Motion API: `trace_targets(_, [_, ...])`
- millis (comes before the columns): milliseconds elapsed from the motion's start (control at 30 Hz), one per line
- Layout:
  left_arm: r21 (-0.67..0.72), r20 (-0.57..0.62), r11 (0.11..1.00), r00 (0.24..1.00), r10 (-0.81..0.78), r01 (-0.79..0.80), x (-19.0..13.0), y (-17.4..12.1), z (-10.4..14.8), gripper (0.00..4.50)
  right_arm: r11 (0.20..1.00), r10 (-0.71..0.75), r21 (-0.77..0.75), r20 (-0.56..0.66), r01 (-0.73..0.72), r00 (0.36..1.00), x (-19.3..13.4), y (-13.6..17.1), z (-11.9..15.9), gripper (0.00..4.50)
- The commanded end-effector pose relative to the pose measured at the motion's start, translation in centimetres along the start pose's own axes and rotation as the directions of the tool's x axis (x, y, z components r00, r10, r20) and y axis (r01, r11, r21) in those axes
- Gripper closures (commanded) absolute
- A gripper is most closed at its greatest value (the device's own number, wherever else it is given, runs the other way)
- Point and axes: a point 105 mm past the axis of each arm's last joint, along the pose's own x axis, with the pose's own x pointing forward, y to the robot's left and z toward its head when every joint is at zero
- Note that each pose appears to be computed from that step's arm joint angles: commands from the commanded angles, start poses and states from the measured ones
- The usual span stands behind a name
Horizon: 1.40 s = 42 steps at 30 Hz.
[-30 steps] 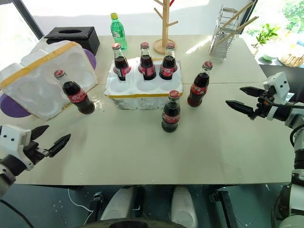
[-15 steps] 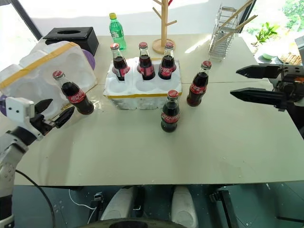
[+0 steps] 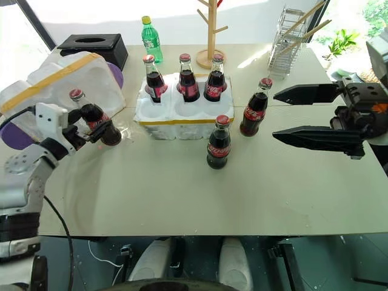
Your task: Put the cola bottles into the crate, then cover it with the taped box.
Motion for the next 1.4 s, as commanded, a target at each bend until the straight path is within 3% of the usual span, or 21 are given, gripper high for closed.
trace_targets(33, [0.035,0.012,0.999,1.0,-0.022,0.022,0.9,0.0,0.2,0.04,0.999,0.02,-0.031,0.033,-0.019,0.999,0.2,0.5,0.9,0.0])
trace_targets(133, [0.031,0.013,0.999,0.999,-0.033,0.032,1.5,0.0,-0.1,0.04,0.999,0.022,-0.035,0.042,-0.021,0.999,0.3,0.6,1.0,0.0])
trace_targets(200, [0.03,0.015,0.999,0.999,-0.039,0.039,1.7,0.1,-0.1,0.58,0.999,0.003,-0.053,0.038,-0.001,0.999,0.4,0.5,1.0,0.0])
trace_targets(300, [0.041,0.008,0.998,0.999,-0.039,0.039,1.5,0.3,-0.2,1.73,0.998,-0.005,-0.055,0.039,0.007,0.999,0.4,0.6,0.9,0.0])
trace_targets(500, [0.052,0.0,0.991,0.992,-0.127,0.127,0.3,0.1,1.8,1.67,0.998,-0.018,-0.052,0.039,0.02,0.999,0.3,0.6,0.5,0.0])
trace_targets(700, [0.001,-0.031,0.913,0.912,-0.409,0.409,-2.4,-2.8,6.6,1.67,1.0,-0.021,-0.017,0.052,0.022,0.998,0.3,0.6,0.2,0.0])
trace_targets(800, [-0.098,0.03,0.824,0.829,-0.558,0.558,-3.6,-3.7,10.4,1.67,0.996,-0.073,-0.054,0.055,0.076,0.996,0.2,0.1,0.1,0.0])
trace_targets(1000, [-0.095,0.19,0.823,0.821,-0.538,0.561,1.3,-3.1,15.4,1.67,0.991,-0.115,-0.067,0.07,0.119,0.991,0.5,-0.1,-0.6,0.0])
trace_targets(1133, [-0.045,0.193,0.8,0.791,-0.58,0.598,5.1,-5.2,15.1,1.67,0.989,-0.128,-0.06,0.096,0.134,0.987,1.0,-0.2,-0.7,0.0])
trace_targets(1400, [0.057,0.095,0.773,0.768,-0.634,0.631,8.0,-8.1,11.6,1.67,0.984,-0.169,-0.036,0.102,0.173,0.98,1.0,-0.5,-1.4,0.0])
